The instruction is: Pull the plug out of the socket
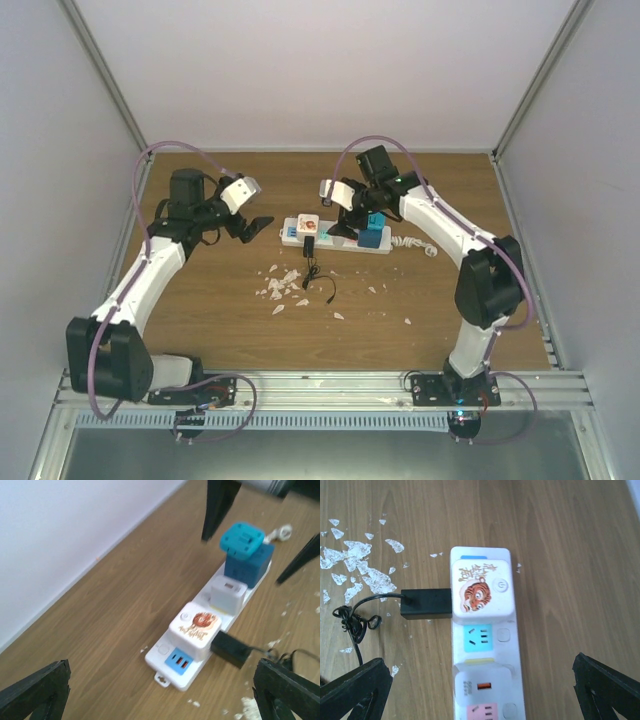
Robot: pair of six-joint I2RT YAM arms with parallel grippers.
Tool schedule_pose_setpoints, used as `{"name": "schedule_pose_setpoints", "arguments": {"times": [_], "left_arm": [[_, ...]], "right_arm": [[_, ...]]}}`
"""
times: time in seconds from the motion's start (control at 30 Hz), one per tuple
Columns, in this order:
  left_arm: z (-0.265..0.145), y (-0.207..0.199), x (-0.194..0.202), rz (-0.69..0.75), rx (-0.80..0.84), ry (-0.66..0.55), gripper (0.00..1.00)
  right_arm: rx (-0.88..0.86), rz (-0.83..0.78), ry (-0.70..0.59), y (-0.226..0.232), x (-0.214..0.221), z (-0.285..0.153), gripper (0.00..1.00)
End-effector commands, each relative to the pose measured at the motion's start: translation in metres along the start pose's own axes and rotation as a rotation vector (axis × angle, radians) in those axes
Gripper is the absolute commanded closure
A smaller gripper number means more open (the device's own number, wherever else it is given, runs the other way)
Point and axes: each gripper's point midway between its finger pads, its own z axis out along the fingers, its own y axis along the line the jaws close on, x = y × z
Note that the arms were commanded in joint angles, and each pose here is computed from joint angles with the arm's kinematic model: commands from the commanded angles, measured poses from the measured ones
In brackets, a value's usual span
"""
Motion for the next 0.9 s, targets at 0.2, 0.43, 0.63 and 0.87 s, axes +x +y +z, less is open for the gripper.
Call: {"name": "schedule_pose_setpoints", "arguments": {"times": [0.2, 0.43, 0.63, 0.87], "left_arm": [[-0.039, -0.034, -0.022, -0.201, 0.030, -0.132, 0.01], [-0.065, -0.046, -0.034, -0.210, -0.004, -0.225, 0.01], [-0.069, -0.035, -0.032, -0.253, -0.037, -0.238, 0.01], [-0.069, -0.028, -0.025, -0.280, -0.073, -0.244, 0.01]], "right_arm": [[-0.085, -0.011, -0.012, 0.006, -0.007, 0.049, 0.00], [-0.112, 0.025, -0.044, 0.002, -0.010, 0.069, 0.01], [-0.115, 0.061, -0.066, -0.007, -0.012, 0.085, 0.04], [-0.148, 0.112, -0.072, -0.009, -0.009, 0.104, 0.08]]}}
